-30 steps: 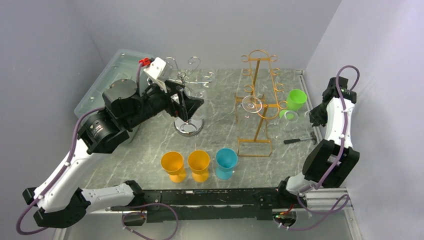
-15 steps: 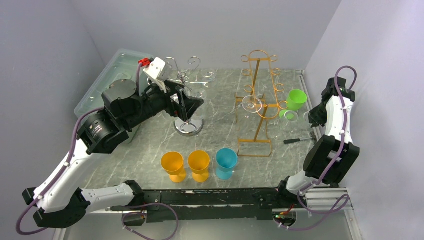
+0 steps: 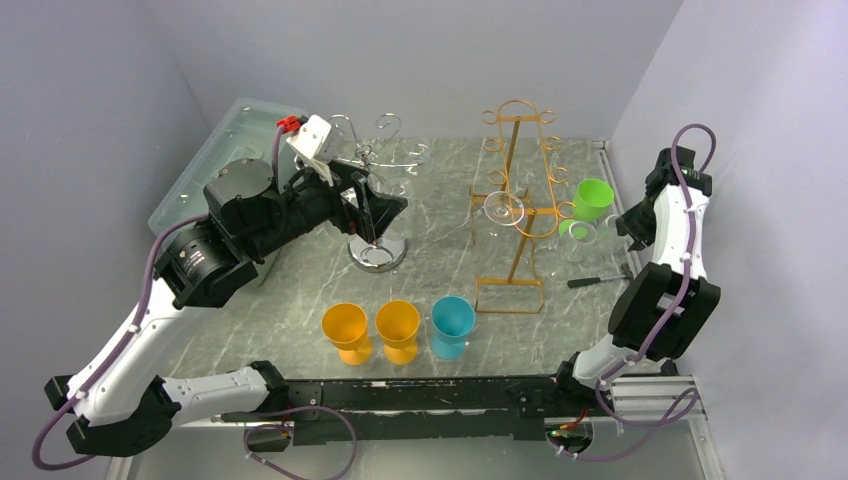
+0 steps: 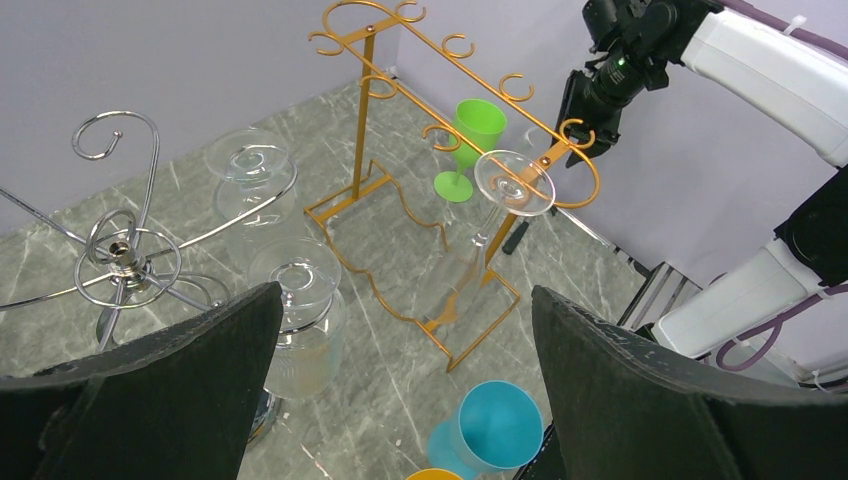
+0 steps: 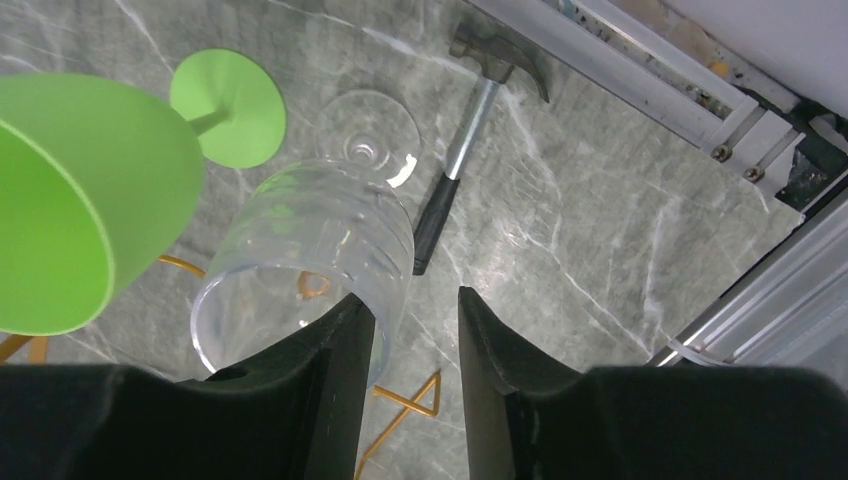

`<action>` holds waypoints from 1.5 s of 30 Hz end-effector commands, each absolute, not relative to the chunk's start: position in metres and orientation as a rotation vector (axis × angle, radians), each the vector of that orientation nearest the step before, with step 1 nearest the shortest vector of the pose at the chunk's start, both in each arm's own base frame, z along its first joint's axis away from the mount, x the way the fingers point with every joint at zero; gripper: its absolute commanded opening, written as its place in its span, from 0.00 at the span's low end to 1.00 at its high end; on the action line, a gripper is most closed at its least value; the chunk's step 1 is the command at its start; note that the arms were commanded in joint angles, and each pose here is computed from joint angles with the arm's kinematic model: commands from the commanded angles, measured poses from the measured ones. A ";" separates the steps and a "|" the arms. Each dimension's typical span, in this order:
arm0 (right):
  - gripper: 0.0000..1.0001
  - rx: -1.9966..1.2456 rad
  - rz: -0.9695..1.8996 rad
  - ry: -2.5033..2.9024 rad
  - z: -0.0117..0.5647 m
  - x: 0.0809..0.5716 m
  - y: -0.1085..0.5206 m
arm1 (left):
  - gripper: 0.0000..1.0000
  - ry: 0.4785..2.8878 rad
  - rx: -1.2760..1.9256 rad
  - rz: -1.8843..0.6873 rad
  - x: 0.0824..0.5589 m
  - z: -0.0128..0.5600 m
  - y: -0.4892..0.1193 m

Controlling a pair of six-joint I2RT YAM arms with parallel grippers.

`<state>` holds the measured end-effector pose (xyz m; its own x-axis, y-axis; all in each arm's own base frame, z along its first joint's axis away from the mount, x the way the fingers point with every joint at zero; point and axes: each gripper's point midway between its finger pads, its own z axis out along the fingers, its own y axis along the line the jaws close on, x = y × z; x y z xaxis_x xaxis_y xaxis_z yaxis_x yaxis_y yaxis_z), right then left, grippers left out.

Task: Take the wine glass off the wine glass rack
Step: Place the wine glass at the center of the board.

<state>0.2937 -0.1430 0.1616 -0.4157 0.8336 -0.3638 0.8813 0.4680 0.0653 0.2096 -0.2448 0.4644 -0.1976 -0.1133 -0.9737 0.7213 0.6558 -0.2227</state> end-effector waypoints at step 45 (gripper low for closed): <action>0.89 0.316 0.366 2.023 0.435 0.280 0.066 | 1.00 1.649 0.441 -0.732 0.231 0.460 -0.242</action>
<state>0.2932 0.0307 0.4399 -0.3735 0.4584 -0.8064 0.2118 0.8885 0.4070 0.2217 -0.2432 0.4500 -0.2252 -0.0850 -0.9706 0.6748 0.7049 -0.2183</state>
